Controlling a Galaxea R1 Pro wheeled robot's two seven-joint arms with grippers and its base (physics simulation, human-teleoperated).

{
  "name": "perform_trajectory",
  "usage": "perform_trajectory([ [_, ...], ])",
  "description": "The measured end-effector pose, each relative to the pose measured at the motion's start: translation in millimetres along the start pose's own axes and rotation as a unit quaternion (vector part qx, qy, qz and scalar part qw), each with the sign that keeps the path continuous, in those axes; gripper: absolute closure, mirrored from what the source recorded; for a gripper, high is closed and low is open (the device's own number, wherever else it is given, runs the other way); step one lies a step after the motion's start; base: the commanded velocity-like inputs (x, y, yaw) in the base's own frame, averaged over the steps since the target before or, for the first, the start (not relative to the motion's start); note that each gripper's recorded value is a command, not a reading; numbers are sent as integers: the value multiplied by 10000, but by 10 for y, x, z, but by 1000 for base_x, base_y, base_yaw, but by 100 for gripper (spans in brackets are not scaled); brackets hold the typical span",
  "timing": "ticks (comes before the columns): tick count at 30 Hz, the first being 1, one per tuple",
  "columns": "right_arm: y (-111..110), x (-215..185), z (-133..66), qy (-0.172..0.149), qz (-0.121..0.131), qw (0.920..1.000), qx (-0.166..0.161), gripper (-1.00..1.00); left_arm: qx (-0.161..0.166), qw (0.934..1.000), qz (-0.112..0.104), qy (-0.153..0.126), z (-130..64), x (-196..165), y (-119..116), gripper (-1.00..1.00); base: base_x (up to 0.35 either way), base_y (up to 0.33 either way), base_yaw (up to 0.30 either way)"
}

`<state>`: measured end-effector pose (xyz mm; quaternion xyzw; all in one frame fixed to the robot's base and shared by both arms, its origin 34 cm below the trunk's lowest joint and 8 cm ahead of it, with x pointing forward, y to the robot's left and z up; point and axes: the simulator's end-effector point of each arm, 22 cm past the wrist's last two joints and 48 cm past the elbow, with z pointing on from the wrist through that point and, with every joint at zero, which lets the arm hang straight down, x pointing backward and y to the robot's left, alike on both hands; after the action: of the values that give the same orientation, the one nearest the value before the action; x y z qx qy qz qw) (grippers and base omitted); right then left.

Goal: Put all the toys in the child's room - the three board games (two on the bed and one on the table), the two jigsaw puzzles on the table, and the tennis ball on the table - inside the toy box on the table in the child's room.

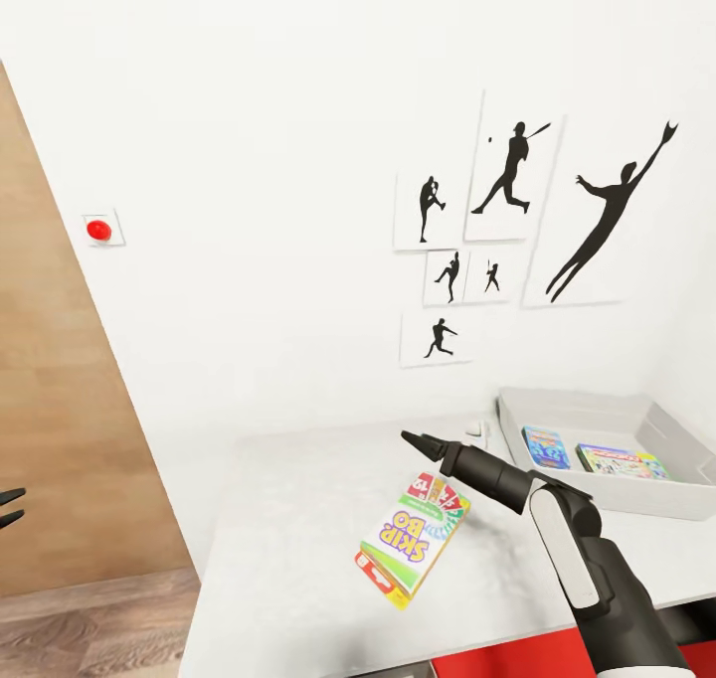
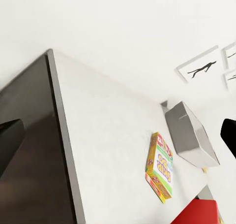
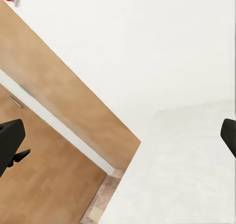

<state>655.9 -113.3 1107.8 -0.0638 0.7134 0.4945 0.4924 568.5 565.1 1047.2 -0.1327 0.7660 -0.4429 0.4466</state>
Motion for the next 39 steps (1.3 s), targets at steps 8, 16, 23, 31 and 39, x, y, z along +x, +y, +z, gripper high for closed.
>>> perform_trajectory([
  [8,-151,27,3,31,24,9995,327,-100,0,10000,1,0,0,0,0,-100,0,0,0],
  [16,-266,30,-4,29,34,9982,591,-100,2,10000,0,1,2,2,0,-100,0,0,0],
  [23,-441,44,-22,46,42,9949,1005,-100,10,10000,0,7,14,8,-2,-100,0,0,0],
  [31,-733,396,89,548,210,9817,1814,-100,30,10000,-3,18,41,24,-7,-100,0,0,0],
  [39,-1028,508,366,1272,461,9539,2680,-100,76,10000,-20,35,96,58,-17,-100,0,0,0],
])
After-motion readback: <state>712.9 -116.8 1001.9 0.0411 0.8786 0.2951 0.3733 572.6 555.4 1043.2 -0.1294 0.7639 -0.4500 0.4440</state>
